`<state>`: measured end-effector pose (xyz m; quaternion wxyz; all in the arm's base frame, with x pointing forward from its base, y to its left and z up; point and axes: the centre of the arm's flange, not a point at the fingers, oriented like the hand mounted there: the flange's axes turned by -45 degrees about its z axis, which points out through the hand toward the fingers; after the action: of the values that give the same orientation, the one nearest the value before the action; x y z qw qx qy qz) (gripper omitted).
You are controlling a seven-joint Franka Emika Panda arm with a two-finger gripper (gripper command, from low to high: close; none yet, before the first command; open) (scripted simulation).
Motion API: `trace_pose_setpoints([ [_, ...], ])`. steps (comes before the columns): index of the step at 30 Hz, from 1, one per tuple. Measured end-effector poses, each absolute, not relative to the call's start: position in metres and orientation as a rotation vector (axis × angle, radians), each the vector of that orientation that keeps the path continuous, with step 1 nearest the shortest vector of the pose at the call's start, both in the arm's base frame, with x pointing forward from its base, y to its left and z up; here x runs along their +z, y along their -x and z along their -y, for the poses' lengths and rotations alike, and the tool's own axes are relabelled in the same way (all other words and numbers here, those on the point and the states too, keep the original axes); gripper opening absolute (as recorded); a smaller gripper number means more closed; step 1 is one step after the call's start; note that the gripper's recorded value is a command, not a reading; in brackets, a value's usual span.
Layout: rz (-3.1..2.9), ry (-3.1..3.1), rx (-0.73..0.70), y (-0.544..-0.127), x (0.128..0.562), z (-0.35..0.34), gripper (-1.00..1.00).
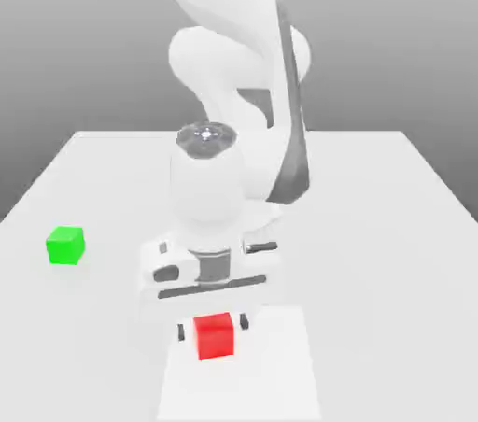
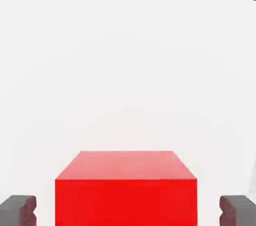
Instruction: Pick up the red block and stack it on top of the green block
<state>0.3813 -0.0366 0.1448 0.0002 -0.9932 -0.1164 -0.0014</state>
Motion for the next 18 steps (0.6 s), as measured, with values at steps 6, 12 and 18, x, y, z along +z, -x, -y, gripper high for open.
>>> trace_pose_setpoints([
  [6, 0.364, 3.12, -0.007, -0.382, 0.148, 0.036, -1.0],
  [12, 0.358, 3.12, -0.025, -0.388, 0.179, 0.036, -1.0],
  [18, 0.363, 3.12, -0.015, -0.385, 0.202, 0.037, -1.0],
])
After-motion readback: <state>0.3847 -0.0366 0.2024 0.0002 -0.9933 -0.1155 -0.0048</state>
